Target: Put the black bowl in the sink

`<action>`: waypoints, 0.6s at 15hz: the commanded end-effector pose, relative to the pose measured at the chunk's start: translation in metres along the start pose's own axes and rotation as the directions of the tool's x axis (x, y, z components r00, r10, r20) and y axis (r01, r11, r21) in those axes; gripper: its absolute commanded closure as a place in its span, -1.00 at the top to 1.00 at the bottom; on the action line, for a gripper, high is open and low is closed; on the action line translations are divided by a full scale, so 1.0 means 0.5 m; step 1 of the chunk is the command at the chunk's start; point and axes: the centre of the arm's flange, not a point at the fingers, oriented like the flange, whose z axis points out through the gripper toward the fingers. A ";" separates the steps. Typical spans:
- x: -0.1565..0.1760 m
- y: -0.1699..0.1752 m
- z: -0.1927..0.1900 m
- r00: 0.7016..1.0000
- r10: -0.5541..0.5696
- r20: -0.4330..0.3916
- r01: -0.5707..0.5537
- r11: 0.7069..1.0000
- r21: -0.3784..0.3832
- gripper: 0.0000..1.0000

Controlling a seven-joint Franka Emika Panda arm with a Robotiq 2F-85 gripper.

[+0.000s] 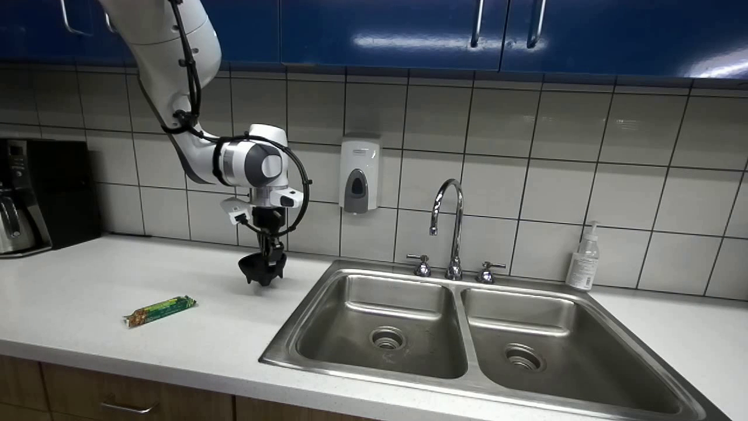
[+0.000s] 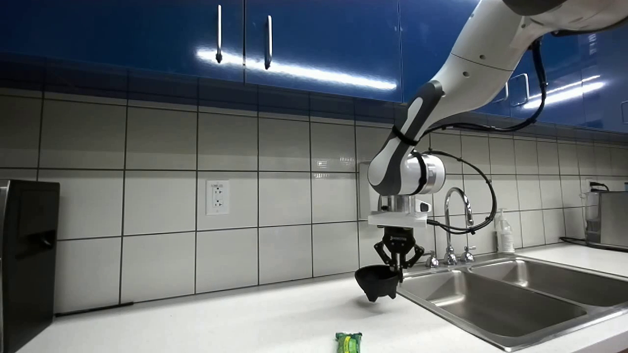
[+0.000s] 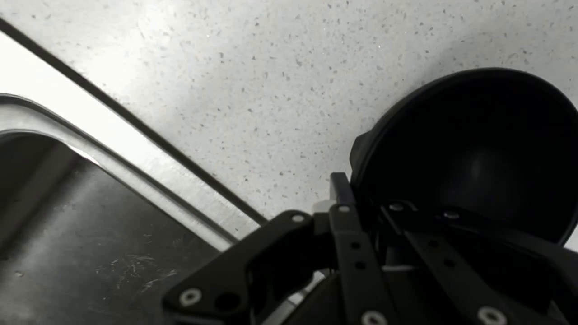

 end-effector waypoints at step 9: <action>0.066 0.189 -0.085 0.993 0.111 -0.042 -0.108 0.992 0.060 -0.96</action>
